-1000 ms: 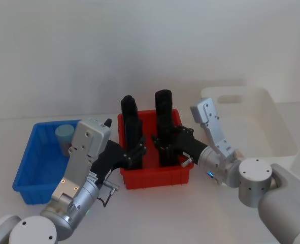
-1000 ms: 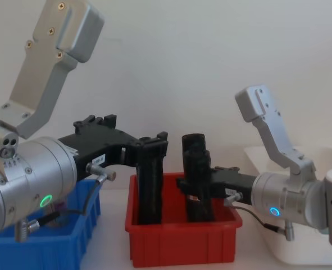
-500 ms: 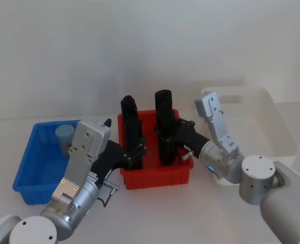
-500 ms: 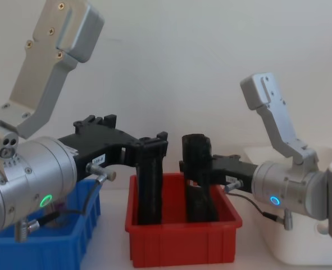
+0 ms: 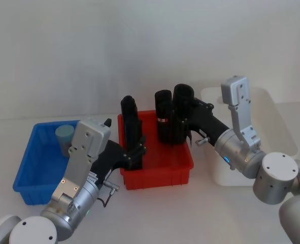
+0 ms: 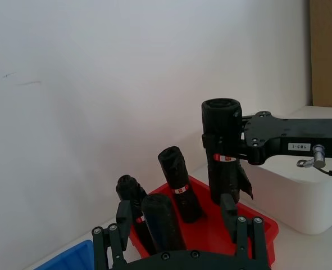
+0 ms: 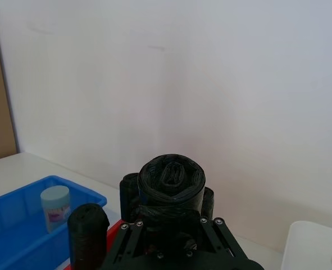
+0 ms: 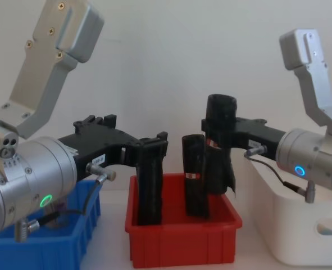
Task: Pick the cotton swabs from the blue box and place them into the white box.
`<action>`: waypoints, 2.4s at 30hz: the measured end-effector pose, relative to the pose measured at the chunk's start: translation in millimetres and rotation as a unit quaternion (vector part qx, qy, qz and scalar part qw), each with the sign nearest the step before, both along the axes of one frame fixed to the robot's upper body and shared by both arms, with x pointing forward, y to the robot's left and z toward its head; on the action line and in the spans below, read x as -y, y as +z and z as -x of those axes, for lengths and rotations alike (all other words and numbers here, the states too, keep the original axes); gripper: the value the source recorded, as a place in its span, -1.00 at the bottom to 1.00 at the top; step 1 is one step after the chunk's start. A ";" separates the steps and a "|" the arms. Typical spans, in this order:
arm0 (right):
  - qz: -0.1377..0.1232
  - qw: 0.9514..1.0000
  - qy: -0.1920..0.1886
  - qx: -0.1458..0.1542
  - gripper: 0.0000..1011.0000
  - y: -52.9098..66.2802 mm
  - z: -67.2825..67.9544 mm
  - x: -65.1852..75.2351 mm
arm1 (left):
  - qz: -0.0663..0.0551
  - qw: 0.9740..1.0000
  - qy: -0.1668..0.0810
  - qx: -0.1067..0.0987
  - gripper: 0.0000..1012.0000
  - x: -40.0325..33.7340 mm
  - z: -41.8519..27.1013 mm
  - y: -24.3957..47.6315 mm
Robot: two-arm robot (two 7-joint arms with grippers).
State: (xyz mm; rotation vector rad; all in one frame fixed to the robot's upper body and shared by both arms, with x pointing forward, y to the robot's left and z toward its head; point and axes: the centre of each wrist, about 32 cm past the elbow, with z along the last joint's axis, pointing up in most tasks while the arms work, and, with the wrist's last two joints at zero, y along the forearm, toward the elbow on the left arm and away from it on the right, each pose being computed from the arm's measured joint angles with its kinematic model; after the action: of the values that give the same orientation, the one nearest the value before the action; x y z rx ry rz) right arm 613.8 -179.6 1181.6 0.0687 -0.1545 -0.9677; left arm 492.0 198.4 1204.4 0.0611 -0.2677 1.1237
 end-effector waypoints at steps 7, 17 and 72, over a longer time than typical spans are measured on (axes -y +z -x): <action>-0.008 0.999 -0.034 0.025 -0.30 13.0 13.8 11.9 | 0.000 1.000 0.000 0.000 0.98 0.0 0.0 0.0; 0.000 0.994 -0.097 0.044 -0.30 27.5 30.4 32.9 | 0.000 1.000 0.000 0.000 0.98 0.0 0.0 0.0; 0.025 0.985 -0.171 -0.015 0.98 13.7 30.5 72.9 | 0.000 1.000 0.000 0.000 0.98 0.0 0.0 0.0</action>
State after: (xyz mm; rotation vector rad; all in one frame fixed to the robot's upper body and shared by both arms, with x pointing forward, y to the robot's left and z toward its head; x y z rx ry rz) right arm 583.3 -252.5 1195.2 -0.0202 -0.1650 -1.3060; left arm 492.0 198.4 1204.4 0.0610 -0.2677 1.1238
